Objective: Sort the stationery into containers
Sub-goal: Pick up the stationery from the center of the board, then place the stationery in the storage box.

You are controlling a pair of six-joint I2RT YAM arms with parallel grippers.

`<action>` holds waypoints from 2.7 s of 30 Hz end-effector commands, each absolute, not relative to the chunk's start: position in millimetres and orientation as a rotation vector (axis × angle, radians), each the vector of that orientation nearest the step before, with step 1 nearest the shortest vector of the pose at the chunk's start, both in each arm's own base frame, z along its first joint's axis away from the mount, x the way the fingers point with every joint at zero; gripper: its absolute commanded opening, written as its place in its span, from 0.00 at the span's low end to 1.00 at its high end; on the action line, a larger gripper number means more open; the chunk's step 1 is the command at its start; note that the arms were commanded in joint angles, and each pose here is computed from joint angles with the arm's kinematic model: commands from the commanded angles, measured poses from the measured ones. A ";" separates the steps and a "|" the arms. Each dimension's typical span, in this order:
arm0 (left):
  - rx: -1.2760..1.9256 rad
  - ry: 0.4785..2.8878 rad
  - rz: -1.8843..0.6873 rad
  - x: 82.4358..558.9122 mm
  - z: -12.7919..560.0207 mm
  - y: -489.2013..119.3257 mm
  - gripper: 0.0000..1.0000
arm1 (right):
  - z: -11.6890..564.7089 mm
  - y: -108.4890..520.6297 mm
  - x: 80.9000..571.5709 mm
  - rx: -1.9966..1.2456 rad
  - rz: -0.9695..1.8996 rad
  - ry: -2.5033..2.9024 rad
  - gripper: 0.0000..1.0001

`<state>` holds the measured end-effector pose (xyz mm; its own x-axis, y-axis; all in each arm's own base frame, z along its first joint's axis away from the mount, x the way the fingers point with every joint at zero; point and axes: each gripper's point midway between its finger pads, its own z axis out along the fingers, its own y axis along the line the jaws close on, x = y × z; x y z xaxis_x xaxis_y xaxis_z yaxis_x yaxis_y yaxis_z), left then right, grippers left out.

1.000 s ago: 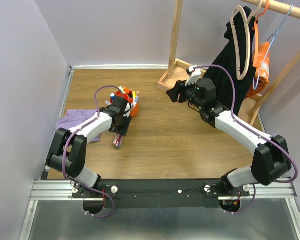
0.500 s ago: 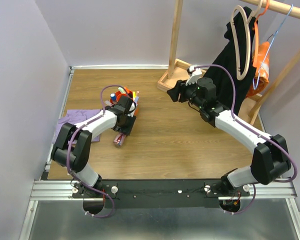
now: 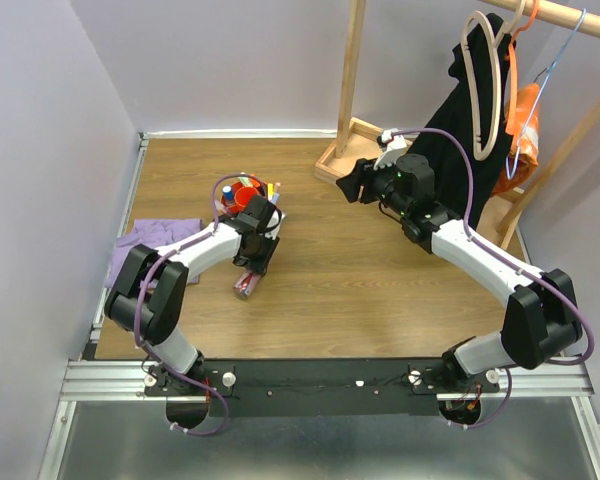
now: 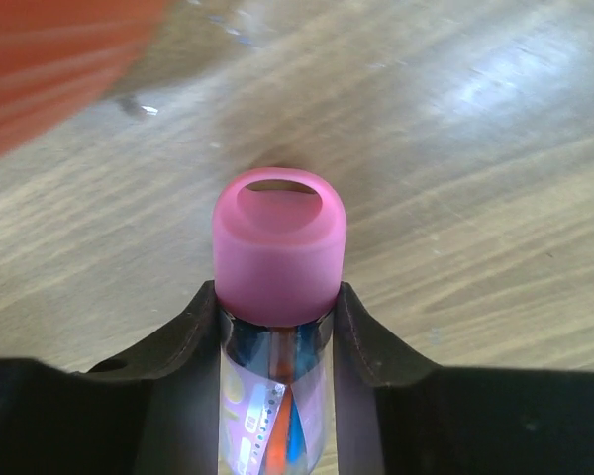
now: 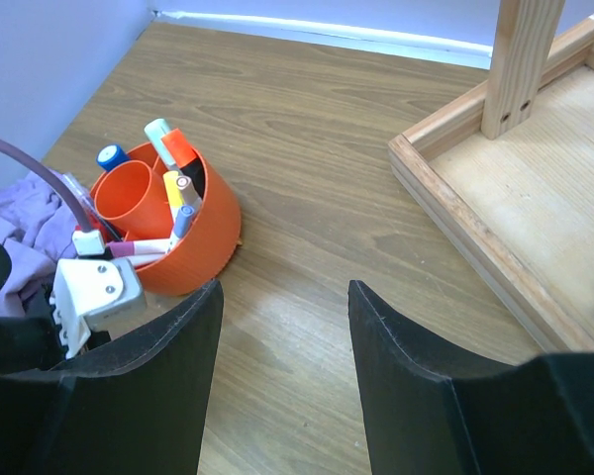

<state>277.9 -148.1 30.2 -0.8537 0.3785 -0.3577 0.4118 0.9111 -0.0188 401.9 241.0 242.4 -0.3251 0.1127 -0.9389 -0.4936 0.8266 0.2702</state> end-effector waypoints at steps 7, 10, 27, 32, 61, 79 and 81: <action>0.619 2.764 -0.439 235.8 102.7 -179.9 0.00 | 253.9 241.7 410.5 -0.335 0.604 1.780 0.61; 0.605 2.624 -0.583 256.8 143.4 -207.5 0.00 | 254.3 244.7 411.7 -0.376 0.594 1.783 0.61; 0.338 1.224 -0.148 429.5 360.9 -179.5 0.00 | 269.0 249.5 418.6 -0.543 0.521 1.713 0.61; 0.241 1.221 -0.092 433.8 342.3 -151.8 0.00 | 269.1 247.5 419.9 -0.540 0.506 1.721 0.61; 0.070 1.378 -0.254 458.9 236.3 -119.2 0.00 | 247.8 252.7 444.1 -0.621 0.428 1.746 0.61; 0.040 1.424 -0.254 433.2 222.9 -108.8 0.55 | 237.0 241.2 425.5 -0.667 0.394 1.745 0.64; 0.047 1.417 -0.243 427.0 231.7 -105.9 0.66 | 238.6 240.0 423.5 -0.666 0.393 1.752 0.64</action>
